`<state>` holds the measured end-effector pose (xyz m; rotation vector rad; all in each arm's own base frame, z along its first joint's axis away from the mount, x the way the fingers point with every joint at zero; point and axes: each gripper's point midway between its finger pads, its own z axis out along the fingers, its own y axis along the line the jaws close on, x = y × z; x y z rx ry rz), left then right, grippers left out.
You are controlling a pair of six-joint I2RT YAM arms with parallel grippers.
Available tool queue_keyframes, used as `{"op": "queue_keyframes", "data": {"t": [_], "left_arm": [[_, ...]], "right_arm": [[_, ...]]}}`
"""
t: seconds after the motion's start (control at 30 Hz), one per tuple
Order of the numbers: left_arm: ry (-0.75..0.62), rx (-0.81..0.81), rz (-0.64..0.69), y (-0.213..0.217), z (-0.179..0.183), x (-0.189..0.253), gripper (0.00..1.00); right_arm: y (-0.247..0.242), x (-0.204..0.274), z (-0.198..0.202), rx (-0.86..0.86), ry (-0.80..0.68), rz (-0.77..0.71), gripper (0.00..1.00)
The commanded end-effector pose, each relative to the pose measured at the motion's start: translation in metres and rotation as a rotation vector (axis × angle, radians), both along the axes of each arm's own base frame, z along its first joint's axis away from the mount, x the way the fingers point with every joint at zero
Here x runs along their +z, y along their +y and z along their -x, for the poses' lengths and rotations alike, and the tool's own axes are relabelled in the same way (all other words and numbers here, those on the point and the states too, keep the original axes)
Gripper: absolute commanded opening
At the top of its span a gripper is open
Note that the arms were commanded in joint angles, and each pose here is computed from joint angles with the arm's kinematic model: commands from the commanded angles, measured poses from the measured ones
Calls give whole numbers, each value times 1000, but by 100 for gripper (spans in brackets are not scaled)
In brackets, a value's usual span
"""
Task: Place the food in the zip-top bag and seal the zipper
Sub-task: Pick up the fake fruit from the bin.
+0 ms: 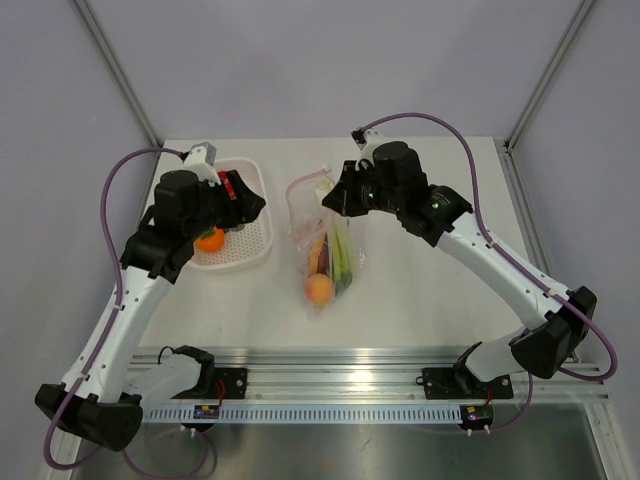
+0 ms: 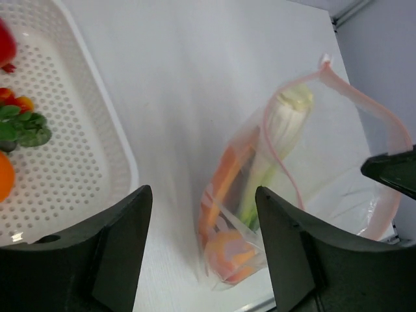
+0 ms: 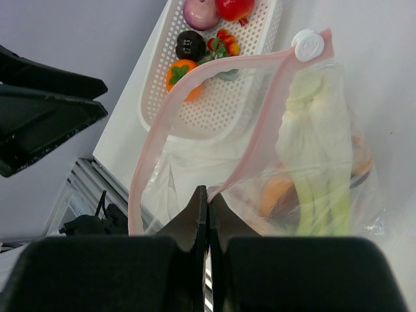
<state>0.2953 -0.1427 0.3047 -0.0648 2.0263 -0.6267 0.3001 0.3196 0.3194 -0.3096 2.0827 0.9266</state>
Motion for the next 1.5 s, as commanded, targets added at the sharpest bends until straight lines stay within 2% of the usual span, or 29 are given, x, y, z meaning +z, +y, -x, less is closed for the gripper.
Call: {"op": "queue_keyframes", "data": {"t": [0.0,0.03,0.1,0.17,0.27,0.37,0.5,0.67,0.87,1.17,1.47], "left_arm": [[-26,19,-10,20,0,13,73],[-26,16,-5,22,0,12,85],[-27,23,-3,27,0,11,94],[-10,47,-18,34,-4,6,98],[51,139,-82,57,-9,-11,98],[133,335,-196,100,-17,-34,98],[237,410,-332,126,-17,-65,99],[384,433,-408,136,-19,-96,99],[482,489,-489,149,-27,-132,99],[538,493,-560,156,-71,-169,99],[600,497,-521,164,-97,-205,99]], "right_arm": [[6,37,-1,22,-88,-99,0],[6,36,-1,21,-85,-99,0],[7,36,-1,25,-83,-99,0],[8,36,0,31,-82,-102,0],[7,38,2,36,-80,-108,0],[5,39,5,35,-81,-109,0],[2,37,8,33,-77,-110,0],[6,34,7,40,-66,-122,0],[11,34,8,60,-54,-134,0],[14,33,7,68,-52,-138,0],[15,29,7,79,-49,-125,0]]}}
